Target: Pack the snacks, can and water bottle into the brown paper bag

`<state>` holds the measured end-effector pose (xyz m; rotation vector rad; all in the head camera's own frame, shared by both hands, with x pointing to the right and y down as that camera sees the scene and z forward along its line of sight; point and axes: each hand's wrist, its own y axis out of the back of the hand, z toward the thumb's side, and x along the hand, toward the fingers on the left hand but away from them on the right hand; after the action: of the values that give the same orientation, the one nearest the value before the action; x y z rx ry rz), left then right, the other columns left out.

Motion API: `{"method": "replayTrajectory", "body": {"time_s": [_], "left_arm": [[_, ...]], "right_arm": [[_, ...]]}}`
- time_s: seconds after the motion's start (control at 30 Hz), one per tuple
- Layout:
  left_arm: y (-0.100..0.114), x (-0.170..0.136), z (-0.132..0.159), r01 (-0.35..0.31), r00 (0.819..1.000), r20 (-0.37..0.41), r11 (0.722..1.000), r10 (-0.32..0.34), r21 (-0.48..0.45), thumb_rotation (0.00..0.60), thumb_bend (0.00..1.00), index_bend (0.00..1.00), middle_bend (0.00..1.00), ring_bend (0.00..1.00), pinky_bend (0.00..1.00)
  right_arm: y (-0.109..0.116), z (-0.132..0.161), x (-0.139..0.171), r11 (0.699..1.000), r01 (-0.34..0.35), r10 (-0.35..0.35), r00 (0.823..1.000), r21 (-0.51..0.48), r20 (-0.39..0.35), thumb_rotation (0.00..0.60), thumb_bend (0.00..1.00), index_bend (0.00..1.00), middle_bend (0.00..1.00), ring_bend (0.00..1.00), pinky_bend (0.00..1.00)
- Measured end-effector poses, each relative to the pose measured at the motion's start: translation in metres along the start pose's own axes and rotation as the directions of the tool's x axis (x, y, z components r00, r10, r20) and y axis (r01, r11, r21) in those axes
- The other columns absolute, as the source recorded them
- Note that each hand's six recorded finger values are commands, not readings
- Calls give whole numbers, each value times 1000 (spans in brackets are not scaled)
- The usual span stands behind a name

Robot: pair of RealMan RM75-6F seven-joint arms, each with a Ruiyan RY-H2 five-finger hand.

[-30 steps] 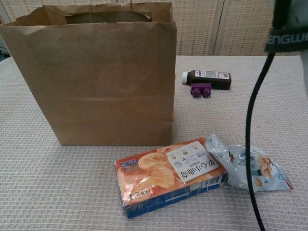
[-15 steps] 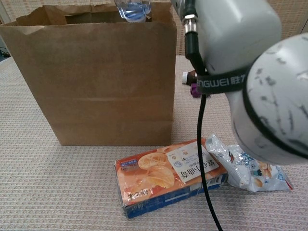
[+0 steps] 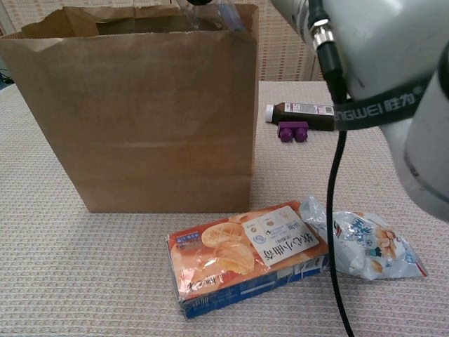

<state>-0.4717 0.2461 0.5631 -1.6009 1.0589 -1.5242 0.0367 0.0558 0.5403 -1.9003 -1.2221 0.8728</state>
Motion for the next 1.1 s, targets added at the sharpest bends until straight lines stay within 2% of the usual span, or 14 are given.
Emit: {"method": "replayTrajectory", "body": {"time_s": [0.37,0.47,0.6,0.77,0.87,0.97,1.07,1.1], "left_arm": [[0,0,0,-1,1000,-4,1000,1,2,600,360,44,0,0,0],[0,0,0,-1,1000,-4,1000,1,5,600,360,44,0,0,0],[0,0,0,-2,1000,-5,1000,2,9,600,360,44,0,0,0],[0,0,1,-4,1000,-9,1000,4,18,600,359,43,0,0,0],[0,1,1,-6,1000,-11,1000,6,23,600,359,43,0,0,0],[-1,2,2,-8,1000,-13,999,8,31,600,357,44,0,0,0],[-1,3,4,-9,1000,-14,999,10,38,600,358,44,0,0,0],[-1,3,4,-9,1000,-14,999,10,39,600,358,44,0,0,0]], "right_arm": [[21,-14,6,999,2,-1,1000,-48,18,600,225,0,107,14,191],[33,-29,17,1000,-19,19,1000,-20,23,600,173,0,108,14,189],[54,-64,40,995,-77,74,996,61,53,600,129,0,107,14,171],[77,-113,69,967,-179,156,979,179,133,600,119,0,98,3,149],[85,-144,90,926,-278,233,953,257,193,600,119,0,81,0,140],[82,-170,113,859,-395,329,913,325,239,600,117,0,64,0,133],[65,-188,137,782,-509,439,859,360,263,600,95,0,45,0,102],[58,-194,147,747,-550,480,835,373,269,600,87,0,40,0,97]]}}
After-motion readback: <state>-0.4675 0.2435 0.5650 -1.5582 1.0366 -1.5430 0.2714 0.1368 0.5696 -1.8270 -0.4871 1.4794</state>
